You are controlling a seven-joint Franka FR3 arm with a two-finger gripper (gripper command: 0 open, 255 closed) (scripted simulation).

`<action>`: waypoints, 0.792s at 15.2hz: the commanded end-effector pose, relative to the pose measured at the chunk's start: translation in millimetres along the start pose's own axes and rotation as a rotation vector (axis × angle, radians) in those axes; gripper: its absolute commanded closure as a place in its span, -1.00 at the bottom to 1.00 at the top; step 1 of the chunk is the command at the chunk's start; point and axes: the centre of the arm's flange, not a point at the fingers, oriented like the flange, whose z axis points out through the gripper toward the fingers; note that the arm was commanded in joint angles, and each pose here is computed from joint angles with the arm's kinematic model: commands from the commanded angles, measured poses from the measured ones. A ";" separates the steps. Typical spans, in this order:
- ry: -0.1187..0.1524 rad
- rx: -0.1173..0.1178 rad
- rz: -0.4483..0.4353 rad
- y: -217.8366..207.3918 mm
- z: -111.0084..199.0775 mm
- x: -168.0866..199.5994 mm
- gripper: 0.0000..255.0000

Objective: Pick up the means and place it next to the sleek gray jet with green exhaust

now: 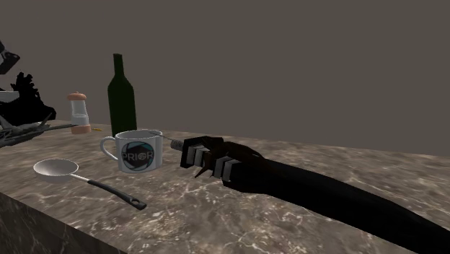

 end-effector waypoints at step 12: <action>0.000 0.000 0.001 1.3 68.6 2.8 1.00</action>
